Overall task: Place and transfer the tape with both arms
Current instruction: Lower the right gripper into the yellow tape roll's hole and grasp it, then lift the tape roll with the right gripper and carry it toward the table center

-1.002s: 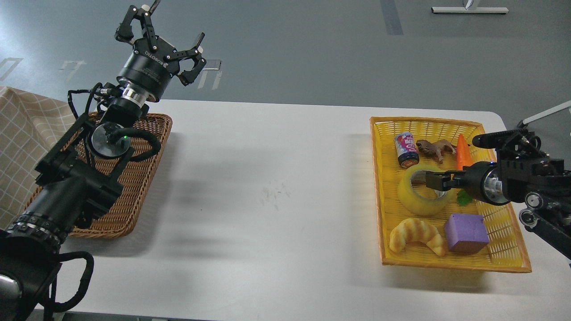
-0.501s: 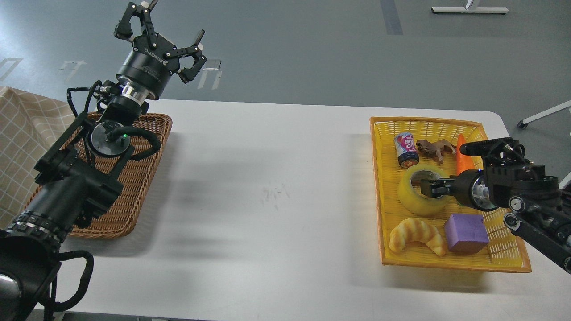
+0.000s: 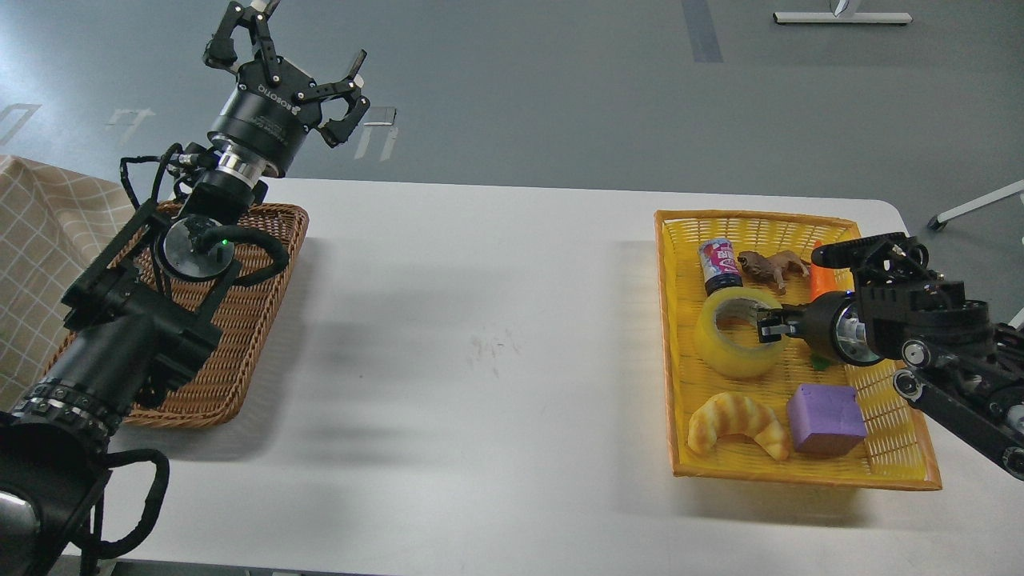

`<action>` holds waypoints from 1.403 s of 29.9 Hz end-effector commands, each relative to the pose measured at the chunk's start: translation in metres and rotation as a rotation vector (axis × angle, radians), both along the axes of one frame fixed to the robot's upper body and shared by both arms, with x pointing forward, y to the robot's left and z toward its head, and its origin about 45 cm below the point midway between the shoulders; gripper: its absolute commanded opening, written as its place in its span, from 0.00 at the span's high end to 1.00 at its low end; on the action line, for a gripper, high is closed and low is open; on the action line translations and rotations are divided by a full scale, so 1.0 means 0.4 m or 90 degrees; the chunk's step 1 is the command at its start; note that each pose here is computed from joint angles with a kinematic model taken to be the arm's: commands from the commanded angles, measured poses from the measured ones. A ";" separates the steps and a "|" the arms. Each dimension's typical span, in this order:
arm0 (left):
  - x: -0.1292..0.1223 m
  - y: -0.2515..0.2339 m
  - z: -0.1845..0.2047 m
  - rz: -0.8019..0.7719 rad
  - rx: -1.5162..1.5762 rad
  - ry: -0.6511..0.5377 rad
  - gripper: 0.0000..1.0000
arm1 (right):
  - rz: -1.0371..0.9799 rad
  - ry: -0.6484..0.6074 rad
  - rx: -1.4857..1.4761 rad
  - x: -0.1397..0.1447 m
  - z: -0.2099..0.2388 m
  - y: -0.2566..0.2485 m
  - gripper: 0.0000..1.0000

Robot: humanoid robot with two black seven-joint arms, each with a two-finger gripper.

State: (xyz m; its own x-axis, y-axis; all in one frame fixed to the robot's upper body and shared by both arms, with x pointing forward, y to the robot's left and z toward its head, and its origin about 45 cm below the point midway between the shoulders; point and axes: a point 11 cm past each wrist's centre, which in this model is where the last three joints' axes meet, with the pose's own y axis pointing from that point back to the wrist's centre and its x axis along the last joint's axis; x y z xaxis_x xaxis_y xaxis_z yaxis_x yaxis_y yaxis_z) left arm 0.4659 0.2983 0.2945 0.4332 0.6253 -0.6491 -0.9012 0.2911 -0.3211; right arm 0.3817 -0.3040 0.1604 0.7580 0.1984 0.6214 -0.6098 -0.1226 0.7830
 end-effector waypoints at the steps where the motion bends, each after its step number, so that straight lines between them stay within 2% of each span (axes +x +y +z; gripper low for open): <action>1: 0.000 -0.001 -0.002 0.000 -0.002 0.000 0.02 | 0.004 -0.008 0.005 0.008 0.015 0.008 1.00; 12: -0.002 -0.004 -0.008 -0.001 -0.002 0.004 0.02 | 0.045 -0.039 0.013 -0.014 0.097 0.012 1.00; 16: -0.003 0.004 -0.010 0.002 0.001 0.006 0.02 | 0.064 -0.064 0.024 -0.012 0.158 0.024 1.00; 27: -0.004 0.003 -0.012 0.001 0.001 0.007 0.02 | 0.124 -0.170 0.083 0.068 0.376 0.146 1.00; 28: -0.004 -0.001 -0.013 0.000 -0.001 0.007 0.02 | 0.143 -0.174 0.099 0.073 0.388 0.190 1.00; 34: -0.002 -0.006 -0.010 -0.002 -0.002 0.005 0.02 | 0.222 -0.160 0.161 0.058 0.377 0.372 1.00; 42: -0.002 -0.004 -0.009 -0.002 -0.002 0.005 0.02 | 0.273 -0.114 0.170 0.028 0.306 0.489 1.00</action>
State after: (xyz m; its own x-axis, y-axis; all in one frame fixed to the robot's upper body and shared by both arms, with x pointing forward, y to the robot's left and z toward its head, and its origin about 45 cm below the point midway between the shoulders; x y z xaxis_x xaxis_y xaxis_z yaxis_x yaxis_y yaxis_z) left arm 0.4650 0.2969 0.2909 0.4299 0.6231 -0.6534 -0.9029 0.2927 -0.3149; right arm 0.3963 -0.1203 0.2920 0.5133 0.2637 0.8167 -0.6052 -0.5635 0.5623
